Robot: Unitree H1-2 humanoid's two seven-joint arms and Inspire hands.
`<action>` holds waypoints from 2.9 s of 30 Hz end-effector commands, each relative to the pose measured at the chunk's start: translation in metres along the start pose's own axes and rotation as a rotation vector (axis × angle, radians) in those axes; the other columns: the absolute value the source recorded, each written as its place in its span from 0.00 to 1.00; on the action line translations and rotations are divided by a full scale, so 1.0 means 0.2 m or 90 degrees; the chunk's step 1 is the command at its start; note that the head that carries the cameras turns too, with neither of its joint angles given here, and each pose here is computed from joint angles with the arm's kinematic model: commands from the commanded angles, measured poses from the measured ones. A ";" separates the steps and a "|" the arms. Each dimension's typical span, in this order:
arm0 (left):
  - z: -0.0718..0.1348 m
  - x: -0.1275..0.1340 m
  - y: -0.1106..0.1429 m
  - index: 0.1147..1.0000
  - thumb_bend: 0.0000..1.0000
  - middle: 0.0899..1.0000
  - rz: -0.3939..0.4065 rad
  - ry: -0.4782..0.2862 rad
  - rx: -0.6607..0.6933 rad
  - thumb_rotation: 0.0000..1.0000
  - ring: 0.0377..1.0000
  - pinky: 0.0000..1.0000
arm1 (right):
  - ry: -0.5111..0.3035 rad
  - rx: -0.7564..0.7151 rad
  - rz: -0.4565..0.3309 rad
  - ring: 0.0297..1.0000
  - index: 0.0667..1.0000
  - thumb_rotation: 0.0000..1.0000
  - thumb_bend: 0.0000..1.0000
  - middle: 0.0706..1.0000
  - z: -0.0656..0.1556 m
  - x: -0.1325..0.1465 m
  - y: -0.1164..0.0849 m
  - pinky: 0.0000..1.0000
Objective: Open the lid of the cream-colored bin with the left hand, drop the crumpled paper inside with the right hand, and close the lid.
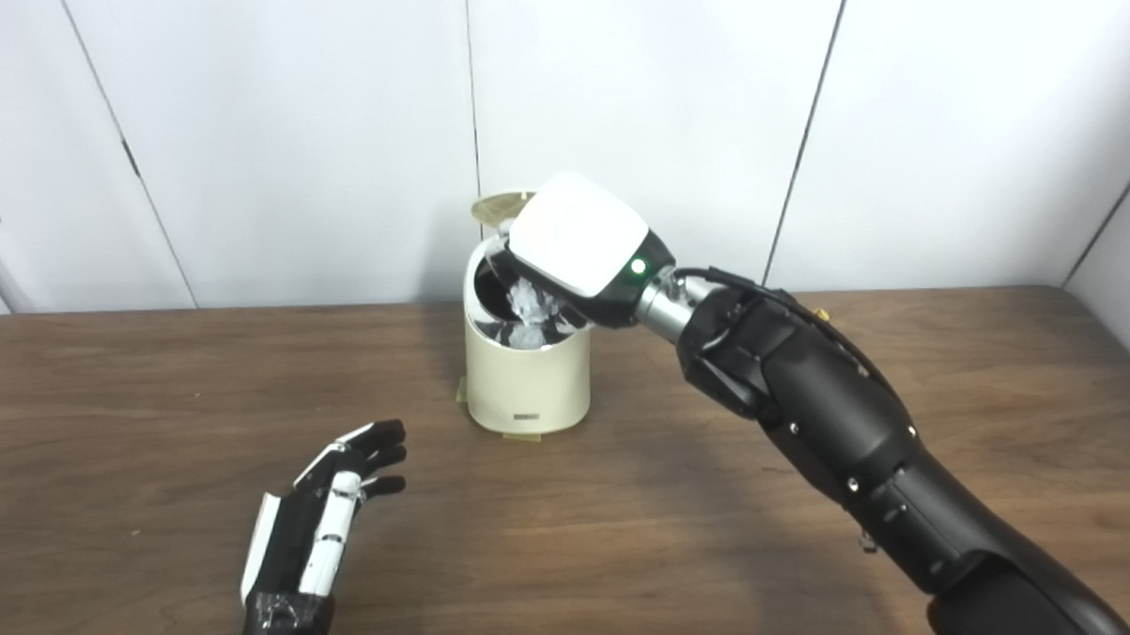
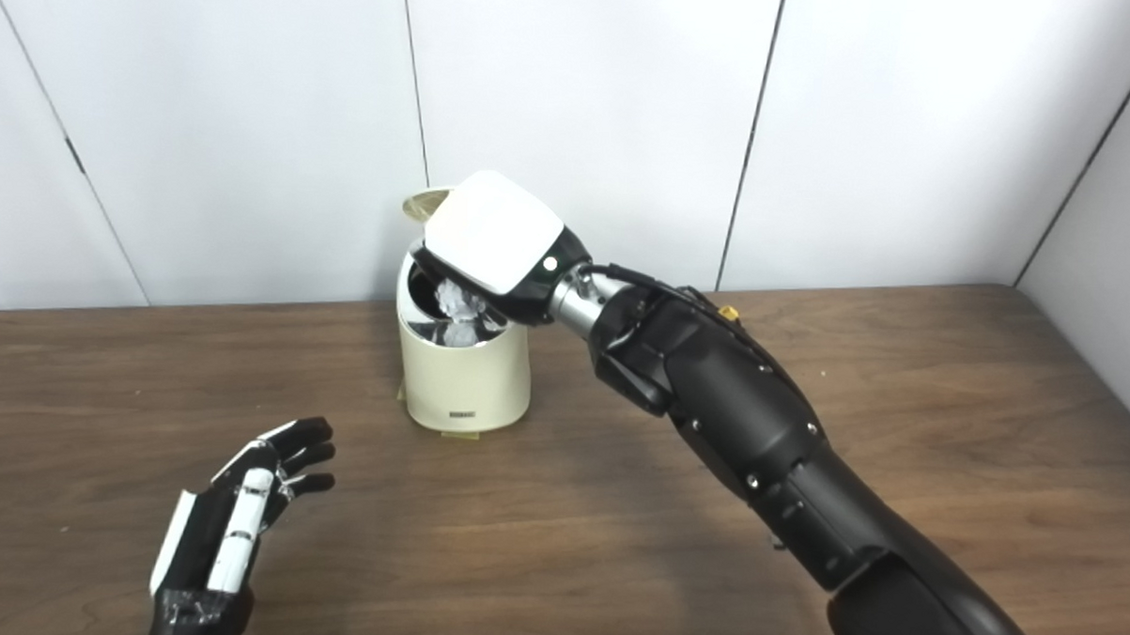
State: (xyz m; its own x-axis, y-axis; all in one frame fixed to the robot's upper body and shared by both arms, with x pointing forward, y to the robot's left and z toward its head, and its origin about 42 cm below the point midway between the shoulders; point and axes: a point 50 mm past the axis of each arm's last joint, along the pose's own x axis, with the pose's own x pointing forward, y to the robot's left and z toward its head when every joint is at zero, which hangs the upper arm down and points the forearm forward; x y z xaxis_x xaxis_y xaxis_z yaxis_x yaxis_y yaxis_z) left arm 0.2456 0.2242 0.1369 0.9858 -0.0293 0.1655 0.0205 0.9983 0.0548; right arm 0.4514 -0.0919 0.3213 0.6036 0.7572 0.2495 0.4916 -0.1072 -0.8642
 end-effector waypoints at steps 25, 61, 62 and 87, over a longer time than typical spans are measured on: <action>0.00 -0.04 -0.01 0.77 0.29 0.79 0.008 -0.012 0.002 0.83 0.78 0.72 | 0.050 -0.030 -0.064 0.46 0.44 0.00 0.49 0.56 -0.08 0.06 -0.04 0.33; 0.00 -0.04 -0.02 0.77 0.30 0.79 0.001 -0.008 -0.005 0.82 0.79 0.73 | 0.061 -0.038 -0.015 0.43 0.44 0.09 0.52 0.54 -0.10 0.05 -0.05 0.34; 0.00 -0.04 -0.02 0.78 0.30 0.80 0.000 -0.006 -0.005 0.82 0.79 0.73 | 0.066 -0.045 -0.010 0.44 0.44 0.11 0.52 0.54 -0.10 0.05 -0.05 0.34; 0.00 -0.04 -0.01 0.78 0.34 0.80 -0.001 -0.004 -0.001 0.82 0.79 0.73 | 0.096 -0.011 -0.013 0.57 0.71 0.23 1.00 0.74 -0.08 0.04 -0.06 0.39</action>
State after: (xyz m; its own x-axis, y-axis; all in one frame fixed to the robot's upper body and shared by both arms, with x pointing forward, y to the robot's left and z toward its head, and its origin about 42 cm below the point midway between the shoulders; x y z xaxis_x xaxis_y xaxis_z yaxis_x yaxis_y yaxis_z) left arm 0.2460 0.2242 0.1362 0.9864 -0.0297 0.1620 0.0200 0.9979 0.0613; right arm 0.4591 -0.0946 0.3168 0.6957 0.6742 0.2478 0.4580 -0.1506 -0.8761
